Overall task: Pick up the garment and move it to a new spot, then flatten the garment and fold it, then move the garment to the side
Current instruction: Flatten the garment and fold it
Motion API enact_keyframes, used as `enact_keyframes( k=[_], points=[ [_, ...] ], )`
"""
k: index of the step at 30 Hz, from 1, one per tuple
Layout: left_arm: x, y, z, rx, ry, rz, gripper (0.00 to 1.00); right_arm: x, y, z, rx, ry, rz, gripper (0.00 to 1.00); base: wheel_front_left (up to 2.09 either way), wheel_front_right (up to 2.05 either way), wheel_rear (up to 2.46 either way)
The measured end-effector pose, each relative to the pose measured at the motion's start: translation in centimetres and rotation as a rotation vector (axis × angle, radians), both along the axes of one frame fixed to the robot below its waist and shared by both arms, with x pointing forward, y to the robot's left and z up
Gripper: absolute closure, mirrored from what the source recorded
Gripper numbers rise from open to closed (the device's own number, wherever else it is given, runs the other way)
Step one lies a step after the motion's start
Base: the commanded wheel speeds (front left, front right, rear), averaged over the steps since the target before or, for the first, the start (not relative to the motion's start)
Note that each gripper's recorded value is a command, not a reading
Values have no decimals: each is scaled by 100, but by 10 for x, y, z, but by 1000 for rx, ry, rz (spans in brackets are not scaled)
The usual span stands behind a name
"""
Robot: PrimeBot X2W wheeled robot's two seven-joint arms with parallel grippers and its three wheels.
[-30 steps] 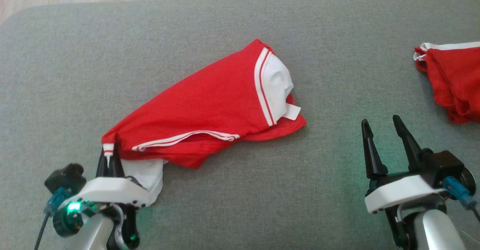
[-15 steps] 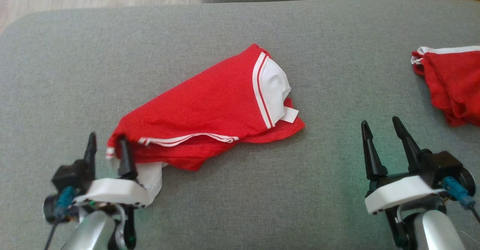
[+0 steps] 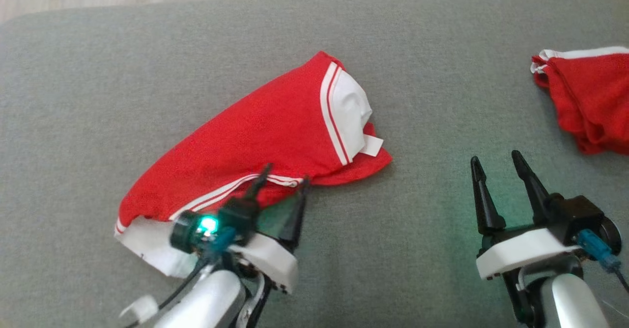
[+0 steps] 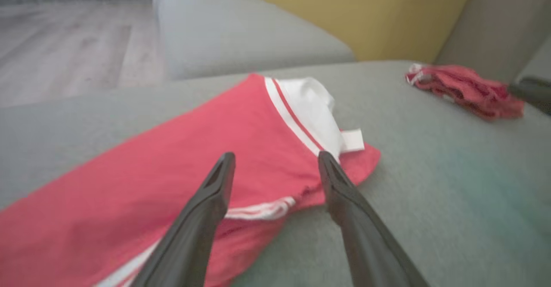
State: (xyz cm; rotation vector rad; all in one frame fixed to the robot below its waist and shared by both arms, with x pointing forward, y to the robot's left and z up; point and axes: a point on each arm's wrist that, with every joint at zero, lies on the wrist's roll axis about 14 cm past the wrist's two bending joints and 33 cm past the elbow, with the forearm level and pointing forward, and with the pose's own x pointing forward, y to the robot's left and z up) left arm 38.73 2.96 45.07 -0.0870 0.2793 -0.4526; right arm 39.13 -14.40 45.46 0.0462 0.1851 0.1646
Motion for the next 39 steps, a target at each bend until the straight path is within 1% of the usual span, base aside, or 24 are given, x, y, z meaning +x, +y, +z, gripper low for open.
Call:
enact_keyframes(
  k=[4, 8, 14, 16, 17, 18, 19, 22, 25, 26, 34, 39],
  points=[
    [-4, -17, -28, 71, 90, -105, 0, 1, -5, -2, -4, 8, -15, 0, 0, 0, 0],
    [9, -14, -42, 144, 113, -122, 0, 3, -11, -3, -8, 8, -32, 0, 0, 0, 0],
    [14, -10, -61, 198, 164, -142, 0, 1, -19, -7, -13, 23, -53, 0, 0, 0, 0],
    [12, -10, -63, 202, 170, -149, 17, 1, -19, -8, -13, 23, -56, 0, 0, 0, 0],
    [11, -11, -64, 203, 172, -154, 29, 1, -20, -8, -13, 22, -57, 0, 0, 0, 0],
    [11, -11, -64, 204, 173, -157, 46, 1, -20, -8, -13, 21, -58, 0, 0, 0, 0],
    [11, -11, -64, 205, 173, -157, 55, 1, -20, -7, -13, 20, -59, 0, 0, 0, 0],
    [11, -9, -65, 211, 174, -153, 73, 1, -20, -7, -13, 20, -58, 0, 0, 0, 0],
    [9, -6, -68, 223, 179, -152, 95, 2, -20, -6, -11, 16, -57, 0, 0, 0, 0],
    [9, -6, -68, 226, 180, -154, 100, 3, -19, -5, -11, 12, -56, 0, 0, 0, 0],
    [11, -4, -61, 225, 146, -144, 100, 2, -19, 0, -10, -3, -54, 0, 0, 0, 0],
    [28, 0, -30, 185, 40, -99, 100, 1, -17, 7, -8, -25, -48, 0, 0, 0, 0]
  ],
)
